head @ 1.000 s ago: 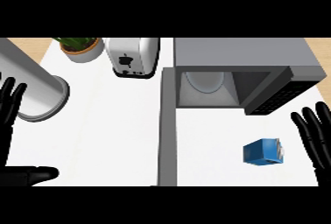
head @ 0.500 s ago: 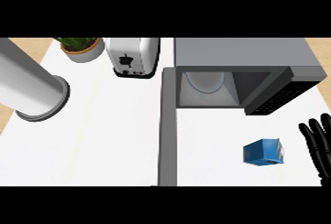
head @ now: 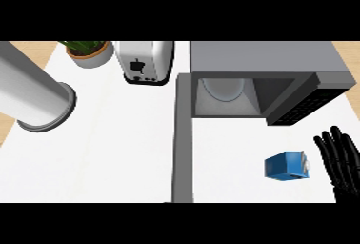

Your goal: Pick up the milk, place it into the microwave and close the microwave

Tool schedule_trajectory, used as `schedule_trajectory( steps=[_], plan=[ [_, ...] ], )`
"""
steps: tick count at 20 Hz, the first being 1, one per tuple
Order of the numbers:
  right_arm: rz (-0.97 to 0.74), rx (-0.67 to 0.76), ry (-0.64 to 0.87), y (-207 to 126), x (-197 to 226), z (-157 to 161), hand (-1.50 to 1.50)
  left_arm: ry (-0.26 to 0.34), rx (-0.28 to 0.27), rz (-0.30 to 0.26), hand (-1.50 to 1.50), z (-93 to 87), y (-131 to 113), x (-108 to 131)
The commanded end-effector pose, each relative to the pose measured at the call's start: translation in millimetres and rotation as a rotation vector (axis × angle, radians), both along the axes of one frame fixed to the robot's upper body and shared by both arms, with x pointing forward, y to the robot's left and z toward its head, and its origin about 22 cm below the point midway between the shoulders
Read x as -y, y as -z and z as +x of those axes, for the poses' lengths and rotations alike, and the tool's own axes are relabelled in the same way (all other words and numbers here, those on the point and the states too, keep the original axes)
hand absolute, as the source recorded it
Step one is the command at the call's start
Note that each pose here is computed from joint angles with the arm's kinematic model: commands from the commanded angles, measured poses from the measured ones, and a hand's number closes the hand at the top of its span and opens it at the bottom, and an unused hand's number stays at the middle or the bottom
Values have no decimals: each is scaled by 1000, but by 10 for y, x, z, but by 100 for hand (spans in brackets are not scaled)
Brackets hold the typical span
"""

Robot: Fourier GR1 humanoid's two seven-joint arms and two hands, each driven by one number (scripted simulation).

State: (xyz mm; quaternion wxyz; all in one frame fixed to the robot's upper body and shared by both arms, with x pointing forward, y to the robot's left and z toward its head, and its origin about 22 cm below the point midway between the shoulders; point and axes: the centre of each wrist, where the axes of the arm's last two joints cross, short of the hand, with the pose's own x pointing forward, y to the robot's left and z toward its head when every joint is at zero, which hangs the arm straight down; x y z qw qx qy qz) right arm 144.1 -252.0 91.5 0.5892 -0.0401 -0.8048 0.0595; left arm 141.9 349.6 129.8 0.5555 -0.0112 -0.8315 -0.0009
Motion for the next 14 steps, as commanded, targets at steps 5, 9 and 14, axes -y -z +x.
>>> schedule_trajectory(
  steps=[5,9,14],
  plan=[
    [-5,-76,79,343,106,115,-150,13,1,6,-150,-215,22,-149],
    [-1,-104,137,765,296,39,-150,28,-15,5,-150,-275,-5,-183],
    [-18,-121,142,1075,573,108,-150,0,2,-1,-150,-277,116,-265]
  ],
)
